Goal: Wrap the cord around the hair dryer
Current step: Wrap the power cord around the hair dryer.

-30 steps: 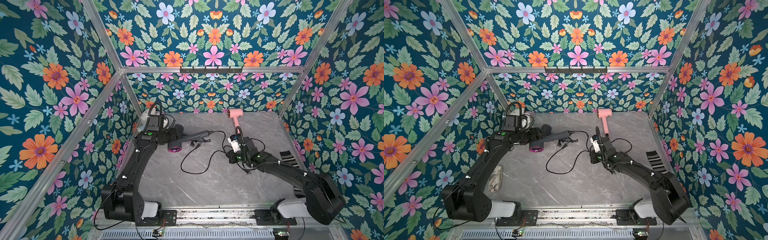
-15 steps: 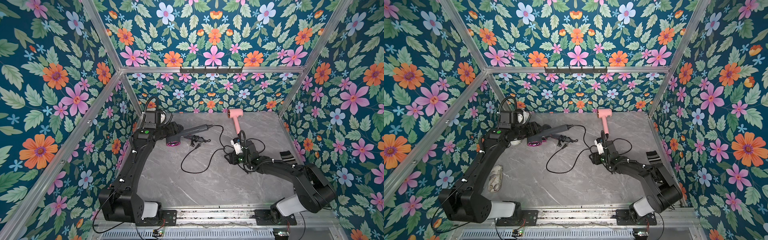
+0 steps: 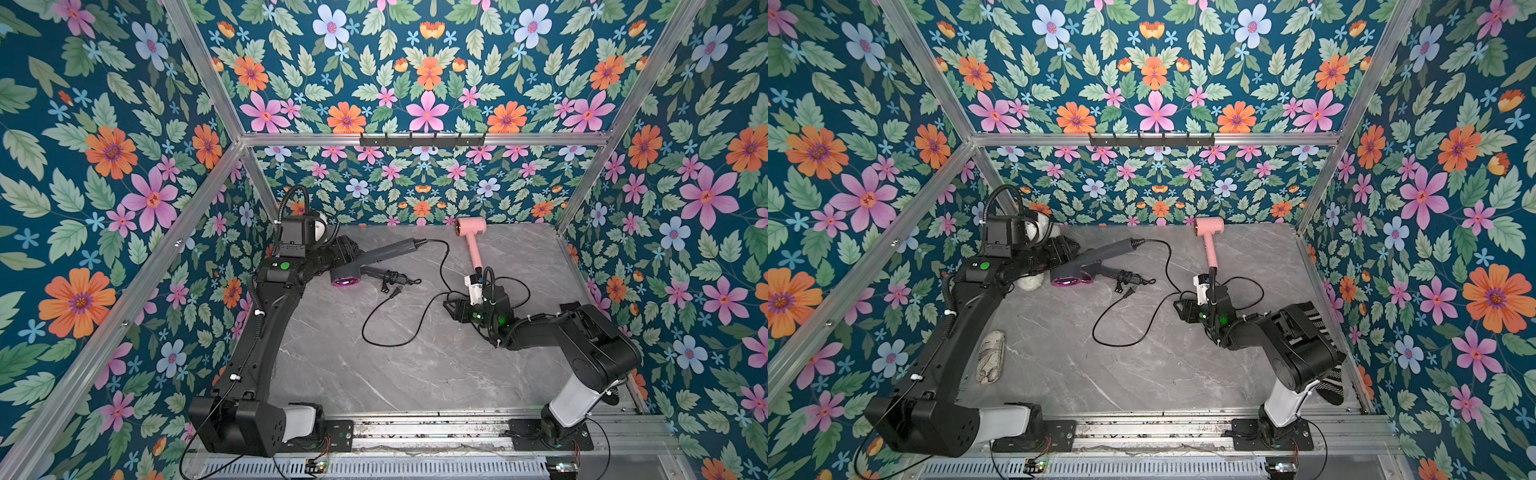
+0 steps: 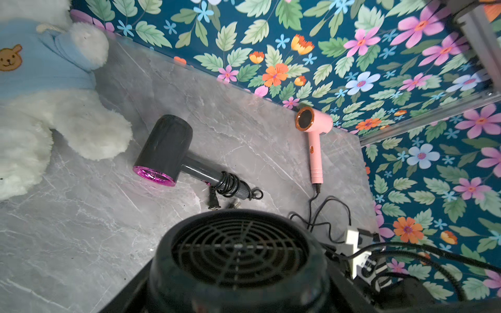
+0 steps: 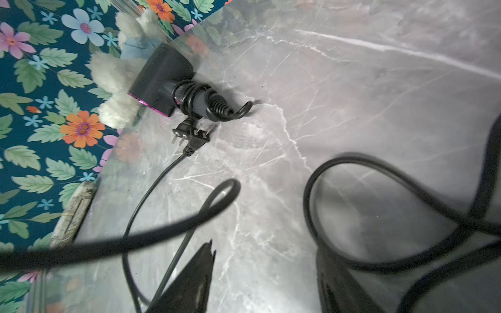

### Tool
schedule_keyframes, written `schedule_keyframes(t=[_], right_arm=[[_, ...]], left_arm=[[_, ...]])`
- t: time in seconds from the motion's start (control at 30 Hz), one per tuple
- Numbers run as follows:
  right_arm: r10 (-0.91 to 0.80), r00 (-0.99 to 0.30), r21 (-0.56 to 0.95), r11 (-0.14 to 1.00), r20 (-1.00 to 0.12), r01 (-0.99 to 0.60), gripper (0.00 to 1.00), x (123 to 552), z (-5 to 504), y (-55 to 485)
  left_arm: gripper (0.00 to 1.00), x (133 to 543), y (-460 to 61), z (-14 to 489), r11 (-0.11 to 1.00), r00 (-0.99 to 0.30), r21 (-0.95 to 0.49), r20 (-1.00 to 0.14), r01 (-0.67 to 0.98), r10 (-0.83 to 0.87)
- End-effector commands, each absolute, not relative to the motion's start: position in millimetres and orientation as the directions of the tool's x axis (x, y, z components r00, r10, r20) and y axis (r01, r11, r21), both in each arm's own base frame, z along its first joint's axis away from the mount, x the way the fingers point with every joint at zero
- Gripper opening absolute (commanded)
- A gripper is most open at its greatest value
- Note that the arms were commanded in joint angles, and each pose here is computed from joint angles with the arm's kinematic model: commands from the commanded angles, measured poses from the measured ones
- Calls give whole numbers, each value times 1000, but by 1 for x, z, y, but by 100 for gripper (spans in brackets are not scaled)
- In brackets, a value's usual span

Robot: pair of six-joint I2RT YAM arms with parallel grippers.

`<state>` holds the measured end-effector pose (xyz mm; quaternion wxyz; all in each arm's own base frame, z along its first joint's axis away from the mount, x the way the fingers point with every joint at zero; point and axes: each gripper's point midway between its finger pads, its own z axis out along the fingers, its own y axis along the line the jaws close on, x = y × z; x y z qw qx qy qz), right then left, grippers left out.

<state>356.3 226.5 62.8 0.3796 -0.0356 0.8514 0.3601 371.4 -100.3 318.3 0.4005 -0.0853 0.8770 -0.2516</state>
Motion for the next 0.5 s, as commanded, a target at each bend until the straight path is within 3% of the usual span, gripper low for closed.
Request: schedule_keyframes(t=[0.0,0.33,0.47], right_arm=[[287,-730,685,651,-621,-328,62,348,76,242],[370,-740,806,443,-562,-391,68,339,80,285],[380,-717,794,450,-585,-409,75,331,88,284]], left_arm=[[0,382,-98,361,819,-559,-570,-701,67,-442],[0,373,-97,401,803,-512,-588,-723,103,-464],[0,374,-96,399,808,-514,-581,-724,95,-460]])
